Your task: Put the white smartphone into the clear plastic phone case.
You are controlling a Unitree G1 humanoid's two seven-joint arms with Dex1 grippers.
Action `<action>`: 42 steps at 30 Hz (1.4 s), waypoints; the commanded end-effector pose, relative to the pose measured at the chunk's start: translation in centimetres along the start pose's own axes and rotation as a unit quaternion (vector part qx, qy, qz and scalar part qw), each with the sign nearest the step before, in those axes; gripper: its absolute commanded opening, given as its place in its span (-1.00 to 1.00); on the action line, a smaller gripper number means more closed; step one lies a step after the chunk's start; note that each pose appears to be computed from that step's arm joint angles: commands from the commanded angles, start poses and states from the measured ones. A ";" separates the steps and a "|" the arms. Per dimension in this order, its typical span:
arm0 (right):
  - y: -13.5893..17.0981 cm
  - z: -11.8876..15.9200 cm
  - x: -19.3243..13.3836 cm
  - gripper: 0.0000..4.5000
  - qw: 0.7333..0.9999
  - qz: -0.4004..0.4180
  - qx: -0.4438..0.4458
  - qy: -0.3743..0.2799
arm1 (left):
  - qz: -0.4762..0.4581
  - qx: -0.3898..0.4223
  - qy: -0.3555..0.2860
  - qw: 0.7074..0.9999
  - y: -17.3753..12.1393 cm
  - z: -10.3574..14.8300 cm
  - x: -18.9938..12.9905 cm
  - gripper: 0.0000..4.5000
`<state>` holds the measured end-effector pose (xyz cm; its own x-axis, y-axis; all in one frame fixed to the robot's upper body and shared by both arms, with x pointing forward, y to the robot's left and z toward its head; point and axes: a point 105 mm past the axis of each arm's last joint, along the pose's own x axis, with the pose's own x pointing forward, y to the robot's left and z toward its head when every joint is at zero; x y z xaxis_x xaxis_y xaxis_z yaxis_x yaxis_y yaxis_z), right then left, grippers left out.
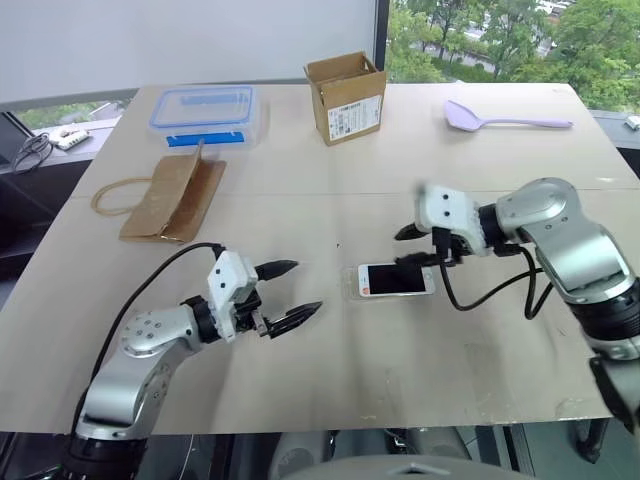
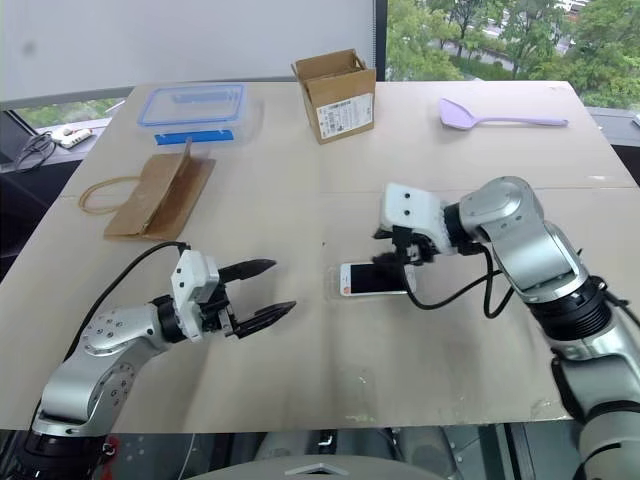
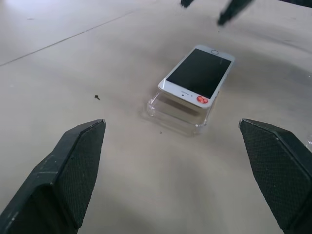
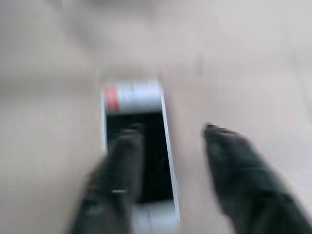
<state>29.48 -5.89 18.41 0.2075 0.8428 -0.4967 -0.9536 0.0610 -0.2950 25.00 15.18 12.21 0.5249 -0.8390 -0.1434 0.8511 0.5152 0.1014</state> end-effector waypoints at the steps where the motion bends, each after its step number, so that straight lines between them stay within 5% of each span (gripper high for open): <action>1: 0.7 -0.7 1.5 -0.89 0.999 -0.014 0.026 -0.027 | -0.005 0.014 -0.011 1.000 -0.3 0.6 0.7 1.00; 11: 1.0 -4.9 4.7 -0.96 0.997 -0.047 0.062 0.004 | -0.010 0.011 -0.011 1.000 -0.6 0.4 1.3 1.00; 20: 3.6 -8.6 6.0 -0.96 0.995 0.027 0.058 0.079 | -0.010 0.011 -0.008 1.000 -0.7 0.1 1.3 1.00; 28: 2.9 -10.5 6.8 -0.96 0.992 0.010 0.056 0.115 | -0.008 0.013 -0.004 1.000 -0.6 0.0 1.1 1.00; 35: 2.1 -10.2 7.1 -0.96 0.994 -0.019 0.027 0.108 | -0.008 0.015 0.003 1.000 -0.8 -0.1 1.3 1.00; 42: 2.1 -6.6 6.3 -0.96 0.999 -0.022 0.017 0.019 | -0.013 0.019 0.010 1.000 -0.8 -0.1 1.7 1.00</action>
<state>30.96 -3.99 9.33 0.2888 0.8031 -0.5211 -0.9373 0.1263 -0.3248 25.27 13.79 11.08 0.5160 -0.8381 -0.1770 0.8566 0.5053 0.1046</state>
